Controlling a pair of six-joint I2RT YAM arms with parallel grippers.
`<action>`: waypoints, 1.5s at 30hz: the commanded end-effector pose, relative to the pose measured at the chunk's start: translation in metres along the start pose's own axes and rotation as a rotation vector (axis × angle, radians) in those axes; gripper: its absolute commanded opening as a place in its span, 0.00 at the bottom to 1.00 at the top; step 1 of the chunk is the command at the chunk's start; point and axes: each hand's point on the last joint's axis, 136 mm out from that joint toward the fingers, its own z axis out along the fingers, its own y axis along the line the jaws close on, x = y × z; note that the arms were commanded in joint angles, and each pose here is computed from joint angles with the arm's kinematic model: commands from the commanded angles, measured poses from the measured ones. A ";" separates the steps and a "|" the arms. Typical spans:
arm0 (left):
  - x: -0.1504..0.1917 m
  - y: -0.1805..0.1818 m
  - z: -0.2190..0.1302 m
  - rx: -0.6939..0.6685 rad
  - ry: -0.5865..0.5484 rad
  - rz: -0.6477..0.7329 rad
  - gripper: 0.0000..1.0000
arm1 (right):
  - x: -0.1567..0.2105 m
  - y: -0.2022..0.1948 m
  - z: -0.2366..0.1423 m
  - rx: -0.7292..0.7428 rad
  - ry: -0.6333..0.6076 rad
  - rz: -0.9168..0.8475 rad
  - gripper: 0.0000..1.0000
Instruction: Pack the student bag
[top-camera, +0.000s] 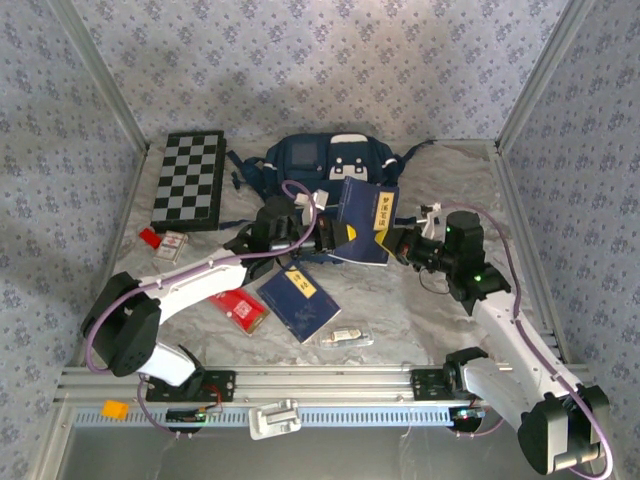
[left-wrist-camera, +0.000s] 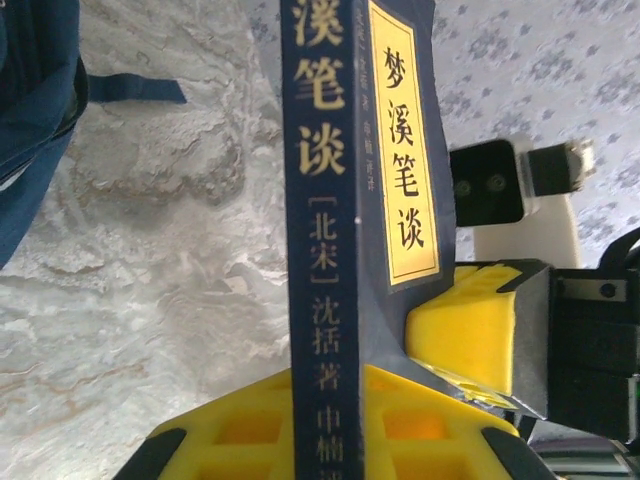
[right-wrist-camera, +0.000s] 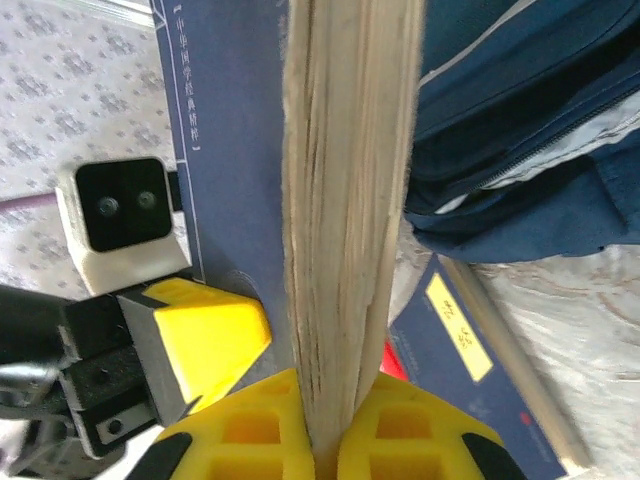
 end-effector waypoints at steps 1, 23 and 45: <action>-0.005 -0.005 -0.007 -0.069 0.019 0.150 0.18 | -0.005 0.007 -0.011 0.028 -0.023 -0.065 0.00; -0.031 0.120 0.015 -0.712 0.426 0.722 0.62 | 0.024 -0.068 -0.060 0.248 -0.059 0.054 0.00; -0.086 0.087 0.023 -0.871 0.374 1.046 0.00 | 0.028 -0.069 -0.050 0.218 0.001 0.081 0.00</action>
